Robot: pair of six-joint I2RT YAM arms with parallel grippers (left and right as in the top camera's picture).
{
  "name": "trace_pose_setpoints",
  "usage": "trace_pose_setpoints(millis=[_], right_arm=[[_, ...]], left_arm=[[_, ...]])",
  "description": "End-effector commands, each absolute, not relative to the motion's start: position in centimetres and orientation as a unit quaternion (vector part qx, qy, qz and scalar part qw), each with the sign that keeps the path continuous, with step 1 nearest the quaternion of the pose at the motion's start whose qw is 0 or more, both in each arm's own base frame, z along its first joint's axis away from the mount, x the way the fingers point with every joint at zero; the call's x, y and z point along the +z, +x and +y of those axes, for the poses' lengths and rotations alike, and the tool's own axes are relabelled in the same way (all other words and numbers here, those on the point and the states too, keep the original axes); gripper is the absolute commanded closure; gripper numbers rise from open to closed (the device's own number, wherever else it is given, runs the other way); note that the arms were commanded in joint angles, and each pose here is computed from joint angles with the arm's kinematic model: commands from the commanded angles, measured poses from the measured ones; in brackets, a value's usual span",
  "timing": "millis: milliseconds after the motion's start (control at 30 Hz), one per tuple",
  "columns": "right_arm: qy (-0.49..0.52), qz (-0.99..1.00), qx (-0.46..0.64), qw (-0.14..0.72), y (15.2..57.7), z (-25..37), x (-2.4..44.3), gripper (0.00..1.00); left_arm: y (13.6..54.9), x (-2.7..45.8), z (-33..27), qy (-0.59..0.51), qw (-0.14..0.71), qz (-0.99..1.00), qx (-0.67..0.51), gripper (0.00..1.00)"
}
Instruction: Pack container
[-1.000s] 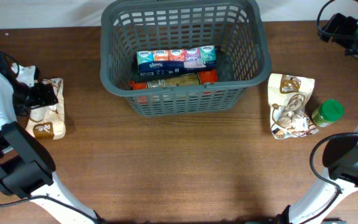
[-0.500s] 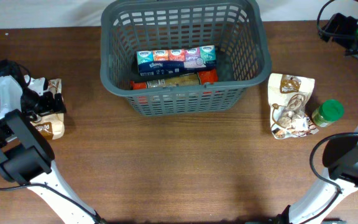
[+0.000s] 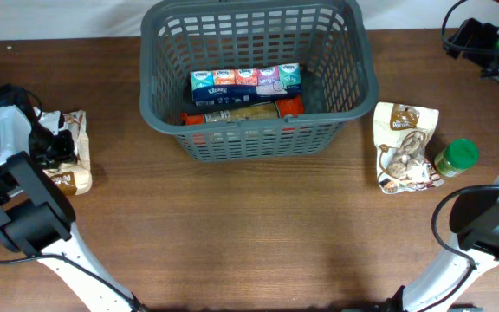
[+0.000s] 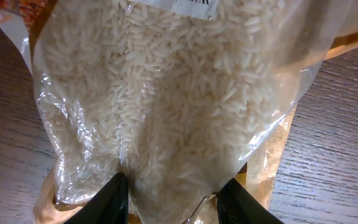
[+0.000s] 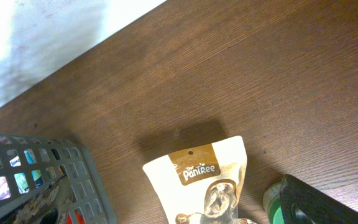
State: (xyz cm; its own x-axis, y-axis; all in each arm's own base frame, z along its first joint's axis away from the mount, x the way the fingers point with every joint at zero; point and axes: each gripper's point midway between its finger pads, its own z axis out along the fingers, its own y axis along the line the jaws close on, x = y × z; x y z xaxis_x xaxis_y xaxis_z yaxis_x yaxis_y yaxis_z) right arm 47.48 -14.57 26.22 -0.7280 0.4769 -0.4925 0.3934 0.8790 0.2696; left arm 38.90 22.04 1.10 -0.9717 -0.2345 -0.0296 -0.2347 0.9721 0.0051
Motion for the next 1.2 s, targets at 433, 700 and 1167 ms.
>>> trace_pose_setpoints(millis=[433,700,1167], right_arm=[[0.237,0.924,0.067,0.292,47.8,-14.8,26.6,0.01],[0.237,0.924,0.067,0.292,47.8,-14.8,26.6,0.01],[0.237,0.924,0.067,0.292,47.8,-14.8,26.6,0.01]], left_arm=[[37.9,-1.5,19.8,-0.122,-0.017,0.991,-0.058,0.98],[40.2,1.9,18.0,-0.088,0.049,0.988,-0.116,0.98],[43.0,24.0,16.4,-0.018,0.31,0.949,-0.048,0.98]])
